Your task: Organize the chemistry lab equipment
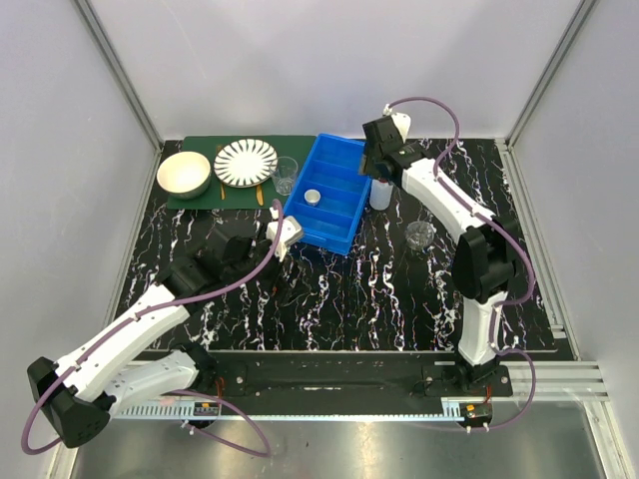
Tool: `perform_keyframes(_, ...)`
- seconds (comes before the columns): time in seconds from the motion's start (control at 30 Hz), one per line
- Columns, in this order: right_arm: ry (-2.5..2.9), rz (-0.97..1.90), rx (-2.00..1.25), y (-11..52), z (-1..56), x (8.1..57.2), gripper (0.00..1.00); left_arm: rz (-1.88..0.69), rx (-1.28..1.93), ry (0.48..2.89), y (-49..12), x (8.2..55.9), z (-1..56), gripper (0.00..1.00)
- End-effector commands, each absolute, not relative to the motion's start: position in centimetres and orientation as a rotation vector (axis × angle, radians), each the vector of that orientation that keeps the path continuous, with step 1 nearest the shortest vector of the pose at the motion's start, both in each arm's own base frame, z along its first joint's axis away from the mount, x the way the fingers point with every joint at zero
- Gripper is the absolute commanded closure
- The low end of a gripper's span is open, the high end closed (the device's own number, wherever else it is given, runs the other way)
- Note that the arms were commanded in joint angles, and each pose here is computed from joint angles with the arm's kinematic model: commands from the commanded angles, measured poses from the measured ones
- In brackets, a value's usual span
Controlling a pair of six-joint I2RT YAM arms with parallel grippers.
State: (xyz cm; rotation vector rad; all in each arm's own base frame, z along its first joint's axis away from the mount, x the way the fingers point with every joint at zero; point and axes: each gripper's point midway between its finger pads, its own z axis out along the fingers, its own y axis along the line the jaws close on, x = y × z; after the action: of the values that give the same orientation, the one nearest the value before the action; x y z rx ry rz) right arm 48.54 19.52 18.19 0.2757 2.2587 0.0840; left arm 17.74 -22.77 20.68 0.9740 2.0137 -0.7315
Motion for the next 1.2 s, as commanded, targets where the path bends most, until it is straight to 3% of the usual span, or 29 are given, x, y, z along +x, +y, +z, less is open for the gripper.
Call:
perform_keyframes(0.0, 2.261, -0.021, 0.290, 17.2, 18.4, 49.7, 0.35, -0.717, 0.944, 1.969, -22.8, 18.3, 21.8, 0.01)
perform_keyframes(0.3, 2.263, -0.083, 0.307, 14.5, 17.9, 50.5, 0.35, -0.726, 0.950, 1.972, -23.0, 18.2, 21.7, 0.01)
perform_keyframes(0.73, 2.305, 0.130, 0.232, 18.3, 17.8, 49.7, 0.36, -0.718, 0.949, 1.975, -23.0, 18.4, 21.6, 0.01)
perform_keyframes(1.17, 2.293, 0.068, 0.209, 17.9, 16.8, 50.8, 0.36, -0.714, 0.948, 1.980, -22.9, 18.4, 21.5, 0.01)
